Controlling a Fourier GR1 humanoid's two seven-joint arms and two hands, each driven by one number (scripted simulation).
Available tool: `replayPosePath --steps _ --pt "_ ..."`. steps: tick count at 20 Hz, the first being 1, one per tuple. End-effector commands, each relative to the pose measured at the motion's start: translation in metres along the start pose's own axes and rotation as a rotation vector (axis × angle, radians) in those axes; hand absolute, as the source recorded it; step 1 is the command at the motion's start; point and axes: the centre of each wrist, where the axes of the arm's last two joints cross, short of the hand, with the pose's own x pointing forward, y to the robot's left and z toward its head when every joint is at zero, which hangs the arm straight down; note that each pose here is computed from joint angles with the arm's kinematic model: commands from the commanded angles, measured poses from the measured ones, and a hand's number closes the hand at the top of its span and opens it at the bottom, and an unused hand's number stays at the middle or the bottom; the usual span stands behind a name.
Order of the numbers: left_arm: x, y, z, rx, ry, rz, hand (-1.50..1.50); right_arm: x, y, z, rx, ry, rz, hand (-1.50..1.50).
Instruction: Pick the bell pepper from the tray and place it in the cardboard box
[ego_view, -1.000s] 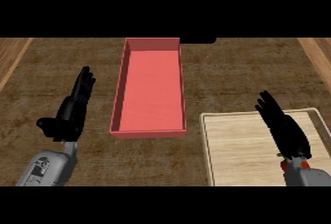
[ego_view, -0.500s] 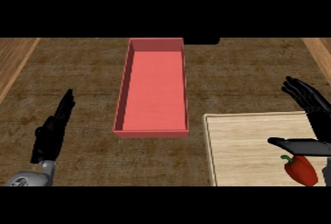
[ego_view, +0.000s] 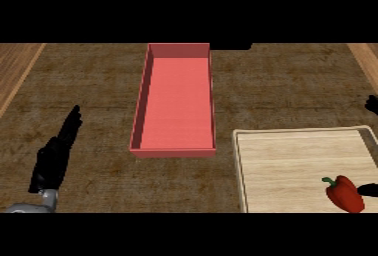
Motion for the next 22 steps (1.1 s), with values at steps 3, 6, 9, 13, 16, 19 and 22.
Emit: replayPosePath --steps 3,6,9,13,16,19,22 --pt "0.002 0.002 -0.004 0.015 0.001 -0.002 0.00 0.039 -0.049 -0.003 0.313 0.102 0.337 -1.50" --pt "0.000 -0.003 -0.004 0.014 -0.004 -0.014 0.00 0.047 -0.054 -0.005 0.495 0.214 0.459 -1.50" --pt "0.009 0.007 -0.007 0.008 0.003 -0.011 0.00 0.059 -0.047 -0.008 0.612 0.260 0.536 -1.50" --pt "0.006 0.004 -0.003 0.024 0.016 0.005 0.00 0.061 -0.011 -0.006 0.695 0.281 0.549 -1.50" --pt "0.016 -0.006 0.008 0.006 0.007 -0.002 0.00 0.059 -0.010 0.003 0.685 0.318 0.568 -1.50" --pt "0.005 -0.013 0.004 0.000 -0.002 -0.023 0.00 0.051 0.008 0.012 0.667 0.355 0.589 -1.50" --pt "0.003 0.013 0.031 0.009 0.005 -0.015 0.00 0.056 0.026 0.018 0.642 0.375 0.603 -1.50"
